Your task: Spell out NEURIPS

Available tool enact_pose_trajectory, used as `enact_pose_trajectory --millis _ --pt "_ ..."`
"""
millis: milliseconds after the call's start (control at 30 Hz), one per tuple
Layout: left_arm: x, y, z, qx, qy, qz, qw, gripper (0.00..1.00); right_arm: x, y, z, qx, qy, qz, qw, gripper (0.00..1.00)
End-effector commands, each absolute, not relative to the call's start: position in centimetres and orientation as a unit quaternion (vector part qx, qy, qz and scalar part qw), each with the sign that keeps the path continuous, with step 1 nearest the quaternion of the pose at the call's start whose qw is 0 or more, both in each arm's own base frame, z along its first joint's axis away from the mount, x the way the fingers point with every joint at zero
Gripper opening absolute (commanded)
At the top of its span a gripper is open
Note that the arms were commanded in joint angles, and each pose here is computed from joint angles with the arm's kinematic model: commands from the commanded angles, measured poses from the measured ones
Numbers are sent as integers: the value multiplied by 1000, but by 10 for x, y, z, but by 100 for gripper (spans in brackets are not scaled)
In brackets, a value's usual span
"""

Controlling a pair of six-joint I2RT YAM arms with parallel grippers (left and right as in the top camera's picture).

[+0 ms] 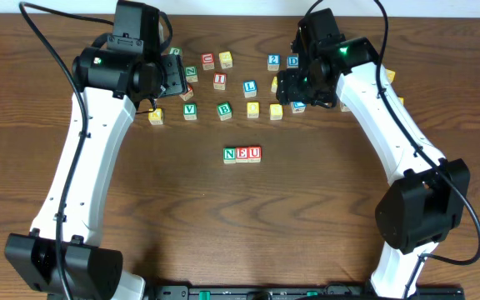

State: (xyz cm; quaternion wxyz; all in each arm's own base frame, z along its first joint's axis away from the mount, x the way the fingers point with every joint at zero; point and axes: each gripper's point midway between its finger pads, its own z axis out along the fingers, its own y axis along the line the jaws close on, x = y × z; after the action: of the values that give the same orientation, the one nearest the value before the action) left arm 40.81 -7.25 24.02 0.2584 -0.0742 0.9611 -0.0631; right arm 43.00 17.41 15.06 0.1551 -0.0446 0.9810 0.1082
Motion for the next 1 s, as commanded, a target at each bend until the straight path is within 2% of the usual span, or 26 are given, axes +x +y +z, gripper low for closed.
enact_pose_trajectory --millis 0,567,800,967 --pt "406 -69 241 -73 961 -59 260 64 435 172 157 -50 979 104 167 75" --pt "405 -69 235 -75 963 -58 253 64 443 174 160 -51 976 109 184 77" --pt "409 -70 228 -75 965 -56 247 64 444 175 161 -51 975 110 186 84" --pt "409 -70 227 -75 965 -56 245 77 443 175 160 -51 975 109 185 85"
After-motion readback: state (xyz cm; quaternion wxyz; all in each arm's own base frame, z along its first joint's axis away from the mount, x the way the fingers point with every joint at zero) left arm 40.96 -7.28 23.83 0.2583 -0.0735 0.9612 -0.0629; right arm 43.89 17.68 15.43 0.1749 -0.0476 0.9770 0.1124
